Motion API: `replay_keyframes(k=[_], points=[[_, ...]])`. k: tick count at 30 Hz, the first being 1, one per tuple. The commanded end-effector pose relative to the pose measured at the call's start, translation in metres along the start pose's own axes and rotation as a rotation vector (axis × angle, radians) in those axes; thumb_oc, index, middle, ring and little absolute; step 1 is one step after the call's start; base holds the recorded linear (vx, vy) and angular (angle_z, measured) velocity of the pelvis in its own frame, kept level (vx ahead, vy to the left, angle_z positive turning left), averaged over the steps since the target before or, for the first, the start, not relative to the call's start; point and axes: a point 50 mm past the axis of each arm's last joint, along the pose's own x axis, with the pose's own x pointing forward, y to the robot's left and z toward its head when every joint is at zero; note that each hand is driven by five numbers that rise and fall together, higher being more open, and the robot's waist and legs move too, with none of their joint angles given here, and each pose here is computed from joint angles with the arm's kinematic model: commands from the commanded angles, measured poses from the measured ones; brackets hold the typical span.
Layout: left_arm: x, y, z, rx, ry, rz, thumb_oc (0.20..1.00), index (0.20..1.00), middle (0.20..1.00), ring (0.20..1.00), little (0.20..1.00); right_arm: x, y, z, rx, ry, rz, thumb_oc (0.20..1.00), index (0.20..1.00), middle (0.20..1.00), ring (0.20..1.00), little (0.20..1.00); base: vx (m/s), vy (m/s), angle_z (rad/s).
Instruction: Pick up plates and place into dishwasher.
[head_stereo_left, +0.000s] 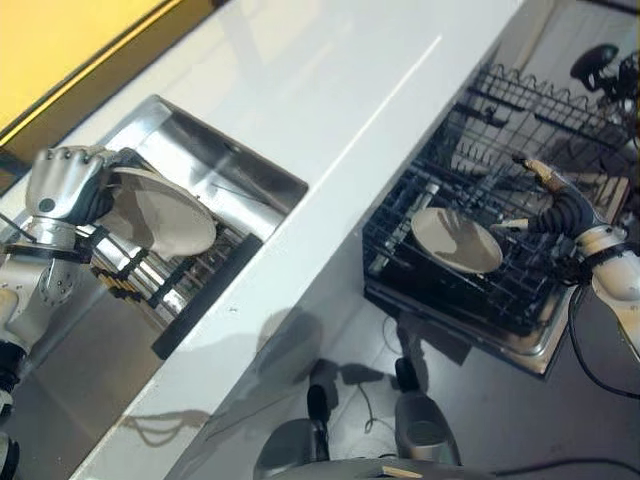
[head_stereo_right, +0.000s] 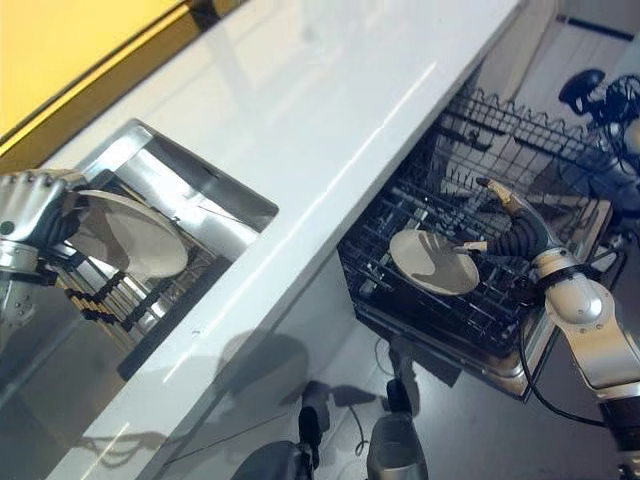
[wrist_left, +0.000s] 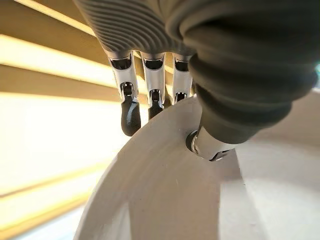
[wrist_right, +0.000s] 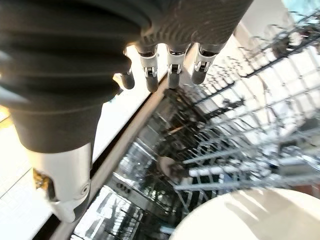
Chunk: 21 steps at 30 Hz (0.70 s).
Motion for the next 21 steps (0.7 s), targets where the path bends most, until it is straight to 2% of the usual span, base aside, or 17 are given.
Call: replay_keyframes(k=[1, 9, 14, 18, 21], points=[[0.005, 0.034, -0.024, 0.05, 0.097, 0.211, 0.2, 0.2, 0.2, 0.2, 0.2, -0.008, -0.007, 0.017, 0.033, -0.117, -0.082, 1.0, 1.0, 1.0, 1.0, 1.0, 0.05, -0.064, 0.1], [0.003, 0.047, -0.003, -0.107, 0.084, 0.403, 0.2, 0.2, 0.2, 0.2, 0.2, -0.004, -0.003, 0.041, 0.061, -0.25, -0.104, 1.0, 1.0, 1.0, 1.0, 1.0, 0.03, -0.058, 0.11], [0.01, 0.053, 0.016, -0.23, 0.029, 0.434, 0.2, 0.2, 0.2, 0.2, 0.2, -0.001, -0.006, 0.068, 0.064, -0.391, -0.122, 1.0, 1.0, 1.0, 1.0, 1.0, 0.02, -0.036, 0.07], [0.017, 0.053, 0.043, -0.425, -0.011, 0.439, 0.2, 0.2, 0.2, 0.2, 0.2, 0.002, -0.005, 0.104, 0.13, -0.561, -0.146, 1.0, 1.0, 1.0, 1.0, 1.0, 0.01, -0.027, 0.01], [0.02, 0.049, 0.071, -0.561, -0.064, 0.43, 0.2, 0.2, 0.2, 0.2, 0.2, 0.004, 0.007, 0.126, 0.175, -0.657, -0.101, 1.0, 1.0, 1.0, 1.0, 1.0, 0.0, -0.006, 0.01]])
